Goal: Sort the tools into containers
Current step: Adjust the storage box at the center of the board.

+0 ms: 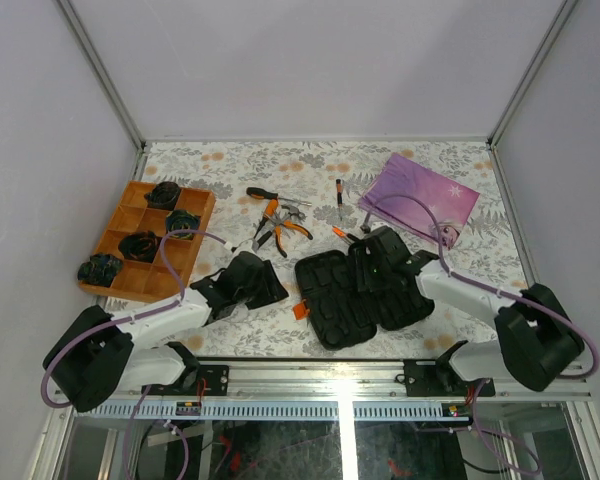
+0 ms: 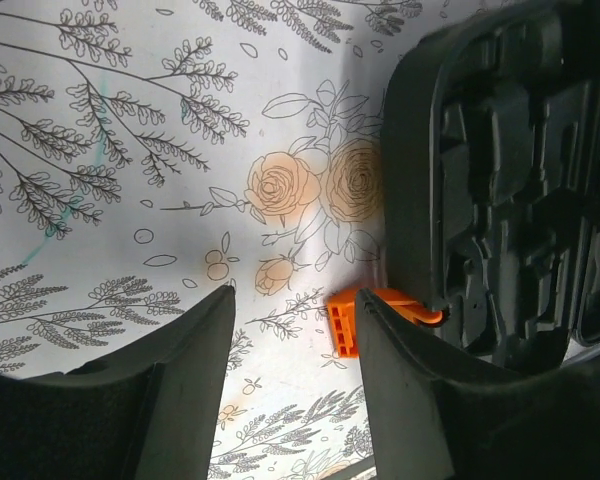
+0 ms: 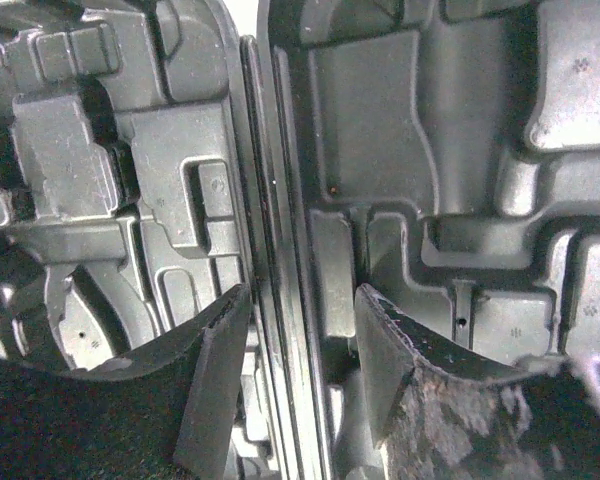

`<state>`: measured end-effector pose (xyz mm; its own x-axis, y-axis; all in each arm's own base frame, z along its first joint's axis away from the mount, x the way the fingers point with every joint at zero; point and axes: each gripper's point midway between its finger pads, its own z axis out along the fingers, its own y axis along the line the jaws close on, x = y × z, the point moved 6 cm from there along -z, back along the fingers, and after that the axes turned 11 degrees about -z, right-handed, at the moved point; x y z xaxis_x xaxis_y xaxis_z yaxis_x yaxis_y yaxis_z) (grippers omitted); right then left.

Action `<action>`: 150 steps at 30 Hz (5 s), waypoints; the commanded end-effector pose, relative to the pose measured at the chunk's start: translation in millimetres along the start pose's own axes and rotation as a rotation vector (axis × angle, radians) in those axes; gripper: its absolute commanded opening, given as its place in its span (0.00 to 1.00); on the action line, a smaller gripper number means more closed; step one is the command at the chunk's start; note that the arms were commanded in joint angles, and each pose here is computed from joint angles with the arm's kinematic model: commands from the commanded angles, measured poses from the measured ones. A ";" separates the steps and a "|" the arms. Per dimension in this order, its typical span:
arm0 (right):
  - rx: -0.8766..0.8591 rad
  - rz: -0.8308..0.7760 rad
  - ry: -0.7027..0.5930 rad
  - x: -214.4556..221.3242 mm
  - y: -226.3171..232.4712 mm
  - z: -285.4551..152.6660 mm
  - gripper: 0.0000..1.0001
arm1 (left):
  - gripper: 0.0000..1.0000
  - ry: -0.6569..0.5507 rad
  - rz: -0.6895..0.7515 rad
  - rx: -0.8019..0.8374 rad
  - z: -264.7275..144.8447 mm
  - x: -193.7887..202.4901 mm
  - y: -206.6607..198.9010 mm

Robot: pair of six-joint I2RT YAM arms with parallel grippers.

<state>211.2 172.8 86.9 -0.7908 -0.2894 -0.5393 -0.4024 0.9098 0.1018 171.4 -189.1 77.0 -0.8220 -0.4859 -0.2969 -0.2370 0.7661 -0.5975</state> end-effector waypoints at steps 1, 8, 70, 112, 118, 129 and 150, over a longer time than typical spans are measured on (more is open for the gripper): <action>0.116 0.071 0.048 27.4 -16.5 -22.1 0.53 | 0.49 -0.021 0.013 0.076 -3.0 -5.3 -12.2; 0.088 0.175 -0.072 21.9 -13.5 -49.3 0.54 | 0.49 0.011 0.056 0.072 -7.5 -3.3 -13.0; 0.046 0.046 -0.229 -6.3 -12.4 -66.7 0.74 | 0.15 0.021 0.100 0.076 32.7 -21.7 -51.2; 0.151 0.071 -0.230 -0.2 -25.6 -66.5 0.75 | 0.03 0.172 0.217 0.001 55.2 -27.3 -32.5; 0.199 0.077 -0.214 -0.2 -30.4 -64.3 0.75 | 0.01 0.136 0.185 -0.066 43.4 -25.5 -14.3; 0.214 0.073 -0.206 2.8 -32.6 -64.4 0.76 | 0.00 0.047 0.091 -0.126 31.7 -49.9 4.7; 0.101 0.066 -0.193 -35.6 -43.8 -62.9 0.81 | 0.29 0.006 0.059 -0.114 16.7 -74.4 -0.5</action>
<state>217.7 113.1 134.5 -0.7546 -0.1764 -0.6320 -0.2366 0.9715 0.0114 241.5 -174.9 78.6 -0.8604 -0.4087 -0.3044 -0.2075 0.8266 -0.5232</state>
